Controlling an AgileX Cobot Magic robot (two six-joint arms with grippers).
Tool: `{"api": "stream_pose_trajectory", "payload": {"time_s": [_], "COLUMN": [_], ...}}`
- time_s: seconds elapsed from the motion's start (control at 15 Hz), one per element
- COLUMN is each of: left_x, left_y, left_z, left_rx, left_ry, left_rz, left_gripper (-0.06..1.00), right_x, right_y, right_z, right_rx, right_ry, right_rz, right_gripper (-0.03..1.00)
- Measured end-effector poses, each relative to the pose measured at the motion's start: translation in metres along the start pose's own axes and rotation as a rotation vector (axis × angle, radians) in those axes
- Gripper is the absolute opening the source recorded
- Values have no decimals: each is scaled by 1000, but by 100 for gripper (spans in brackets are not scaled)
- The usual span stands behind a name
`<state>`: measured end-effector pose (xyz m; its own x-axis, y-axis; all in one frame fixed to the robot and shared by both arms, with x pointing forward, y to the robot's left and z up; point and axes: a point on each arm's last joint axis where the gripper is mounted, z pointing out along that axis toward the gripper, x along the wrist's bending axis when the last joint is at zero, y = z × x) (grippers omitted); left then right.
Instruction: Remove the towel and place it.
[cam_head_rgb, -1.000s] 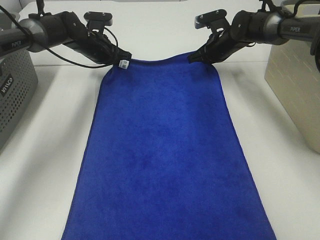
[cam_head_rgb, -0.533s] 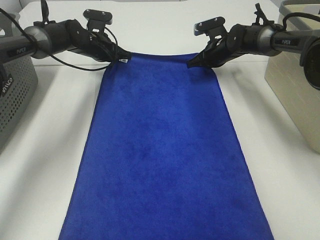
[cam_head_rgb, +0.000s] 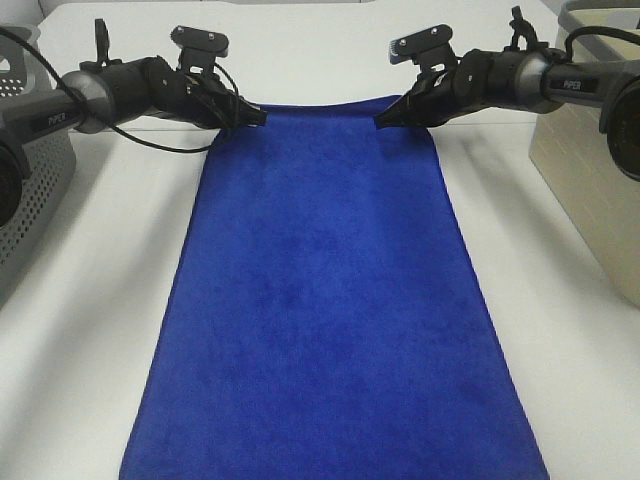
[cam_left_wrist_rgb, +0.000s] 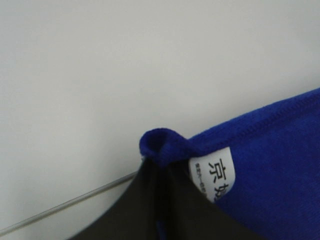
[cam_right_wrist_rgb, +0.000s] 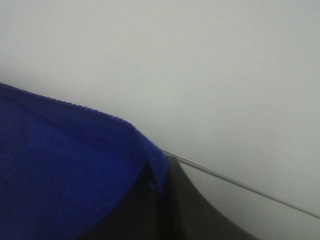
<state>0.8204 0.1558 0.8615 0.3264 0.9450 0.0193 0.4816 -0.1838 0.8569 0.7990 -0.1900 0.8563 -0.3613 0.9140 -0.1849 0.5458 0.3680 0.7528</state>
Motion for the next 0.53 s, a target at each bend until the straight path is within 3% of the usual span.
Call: {"api": "stream_pose_trajectory", "payload": {"time_s": [0.27,0.53], "left_x": [0,1], "left_y": [0,2], "left_z": [0,0], "left_rx": [-8,-24], "left_ry": [6,12], "left_rz": [15,17], "left_gripper": [0,9], "right_x": [1,0], "right_y": [-4,-4], "right_z": [3,4], "right_rx": [2,0], "right_ry": [-1,-3], "right_rz": [-1,0], "right_gripper": [2,6]}}
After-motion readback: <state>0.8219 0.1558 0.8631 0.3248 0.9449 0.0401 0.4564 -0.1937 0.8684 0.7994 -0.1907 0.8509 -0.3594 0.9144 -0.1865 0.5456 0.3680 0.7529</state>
